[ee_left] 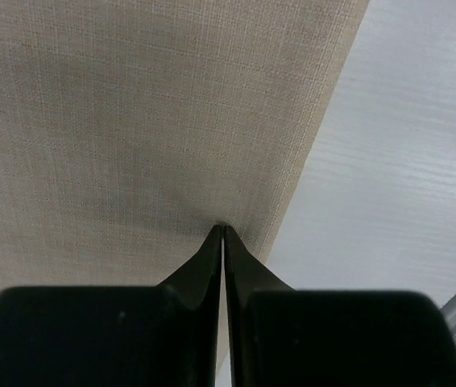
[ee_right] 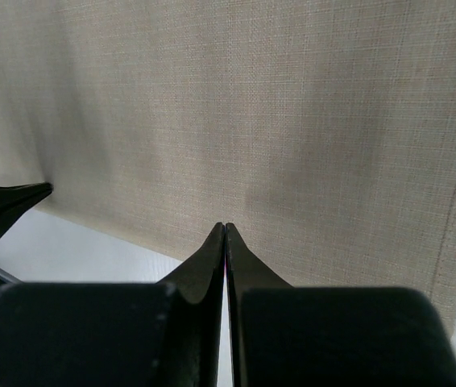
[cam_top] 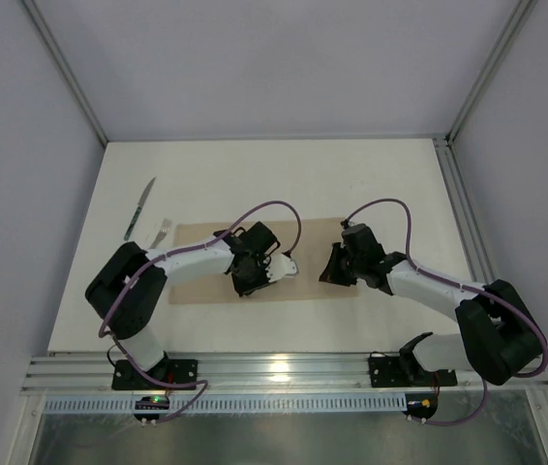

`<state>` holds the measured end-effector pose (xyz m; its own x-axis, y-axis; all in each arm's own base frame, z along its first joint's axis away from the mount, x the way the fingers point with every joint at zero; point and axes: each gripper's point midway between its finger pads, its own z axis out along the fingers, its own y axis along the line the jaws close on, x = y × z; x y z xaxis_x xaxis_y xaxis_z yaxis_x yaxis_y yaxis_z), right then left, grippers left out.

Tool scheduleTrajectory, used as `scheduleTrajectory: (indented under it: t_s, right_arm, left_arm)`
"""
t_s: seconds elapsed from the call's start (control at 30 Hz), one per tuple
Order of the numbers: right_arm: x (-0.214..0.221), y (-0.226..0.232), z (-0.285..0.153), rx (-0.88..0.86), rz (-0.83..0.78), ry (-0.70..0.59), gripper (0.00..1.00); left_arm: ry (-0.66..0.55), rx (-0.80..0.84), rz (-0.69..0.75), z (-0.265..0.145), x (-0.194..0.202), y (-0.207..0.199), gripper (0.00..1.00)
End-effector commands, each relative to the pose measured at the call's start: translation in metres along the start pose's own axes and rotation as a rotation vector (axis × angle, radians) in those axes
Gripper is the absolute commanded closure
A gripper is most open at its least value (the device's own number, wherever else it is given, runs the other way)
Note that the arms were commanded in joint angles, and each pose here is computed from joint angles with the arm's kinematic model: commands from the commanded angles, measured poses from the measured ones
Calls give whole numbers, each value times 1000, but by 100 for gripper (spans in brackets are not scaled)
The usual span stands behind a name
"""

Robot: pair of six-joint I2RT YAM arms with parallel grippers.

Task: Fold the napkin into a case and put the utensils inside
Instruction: Smooth out the rectangle-folded napkin at the center of the board.

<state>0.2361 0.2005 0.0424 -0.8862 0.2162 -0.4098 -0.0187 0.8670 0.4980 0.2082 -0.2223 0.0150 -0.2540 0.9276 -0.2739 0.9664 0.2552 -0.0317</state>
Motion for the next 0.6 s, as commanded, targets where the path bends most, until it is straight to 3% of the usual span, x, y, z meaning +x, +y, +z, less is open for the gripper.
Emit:
scheduleTrajectory:
  t_s: [0.0, 0.27, 0.57]
  right_arm:
    - [-4, -4, 6, 10, 11, -38, 96]
    - [27, -51, 9, 117, 106, 11, 96]
    - [26, -78, -8, 161, 150, -42, 96]
  left_arm:
    - [48, -28, 66, 5, 19, 0, 98]
    - [106, -23, 60, -2, 51, -12, 98]
    - [155, -56, -40, -21, 108, -6, 98]
